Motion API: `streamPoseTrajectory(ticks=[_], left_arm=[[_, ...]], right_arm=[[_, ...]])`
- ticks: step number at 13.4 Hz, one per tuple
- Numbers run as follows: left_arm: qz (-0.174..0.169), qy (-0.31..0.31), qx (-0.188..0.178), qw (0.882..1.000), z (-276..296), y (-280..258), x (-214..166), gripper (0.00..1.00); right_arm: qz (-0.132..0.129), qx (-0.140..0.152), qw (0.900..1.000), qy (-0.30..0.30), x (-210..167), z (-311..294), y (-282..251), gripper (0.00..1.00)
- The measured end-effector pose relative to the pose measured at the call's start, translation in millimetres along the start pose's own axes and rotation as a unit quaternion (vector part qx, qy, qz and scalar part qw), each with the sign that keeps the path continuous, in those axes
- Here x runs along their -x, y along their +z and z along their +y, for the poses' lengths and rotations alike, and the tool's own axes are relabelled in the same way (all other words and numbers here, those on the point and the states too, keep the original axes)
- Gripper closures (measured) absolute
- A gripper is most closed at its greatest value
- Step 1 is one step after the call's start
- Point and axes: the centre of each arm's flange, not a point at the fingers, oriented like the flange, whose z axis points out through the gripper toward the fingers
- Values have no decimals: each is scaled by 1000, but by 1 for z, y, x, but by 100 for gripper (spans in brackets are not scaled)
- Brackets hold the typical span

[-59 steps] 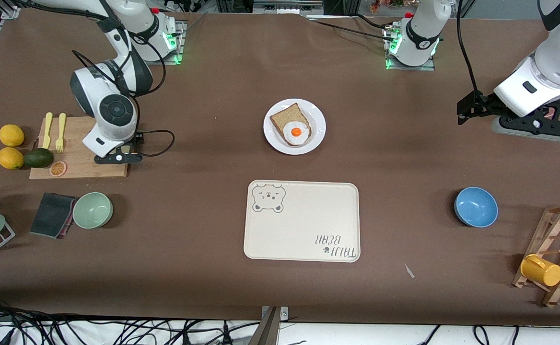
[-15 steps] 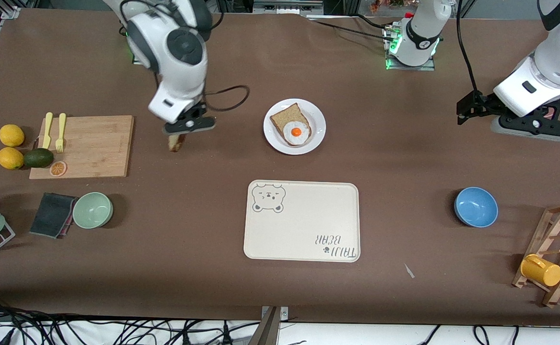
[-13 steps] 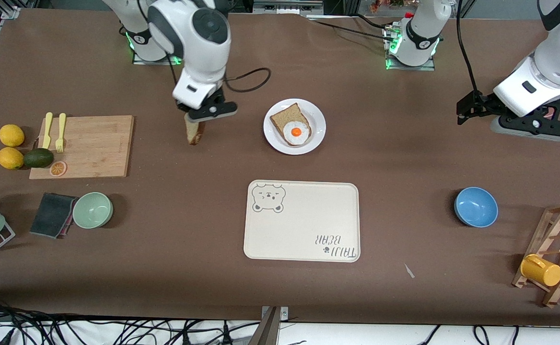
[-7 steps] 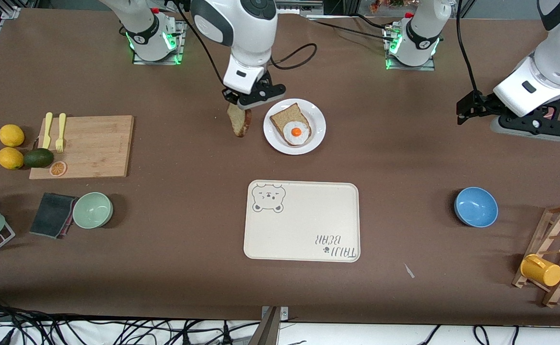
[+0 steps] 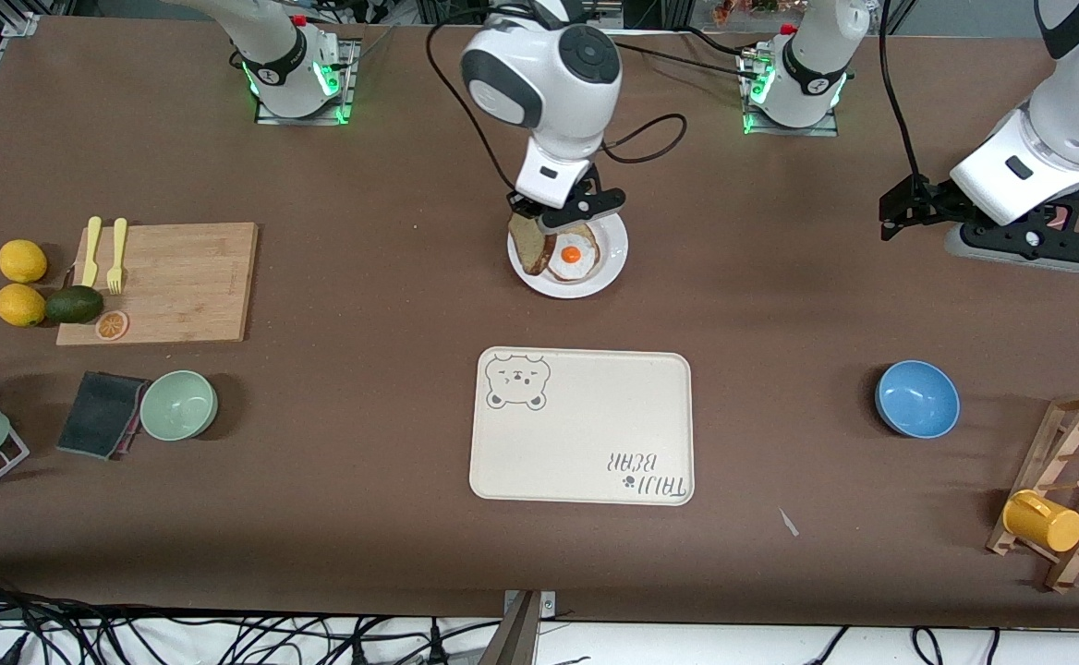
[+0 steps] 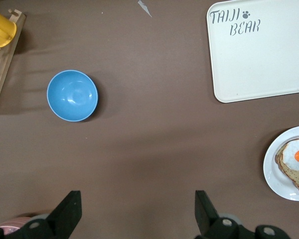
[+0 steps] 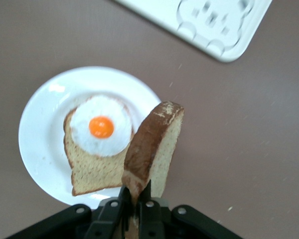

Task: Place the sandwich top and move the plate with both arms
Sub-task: 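Lower the bread onto the egg toast and open the right gripper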

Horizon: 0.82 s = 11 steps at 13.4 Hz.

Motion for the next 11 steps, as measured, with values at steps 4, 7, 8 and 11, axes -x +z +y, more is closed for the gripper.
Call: streamPoseTrajectory(ticks=[4, 7, 8, 11], left_arm=[[0, 0, 0, 1000, 0, 0, 0, 0], [0, 0, 0, 1000, 0, 0, 0, 0], [0, 0, 0, 1000, 0, 0, 0, 0], [0, 0, 0, 1000, 0, 0, 0, 0]], right_arm=[[-31, 18, 999, -3, 4, -18, 23, 91], [-22, 4, 1000, 4, -7, -18, 12, 91], [-20, -1, 1000, 8, -11, -20, 11, 91], [-24, -6, 1000, 17, -15, -33, 27, 91]])
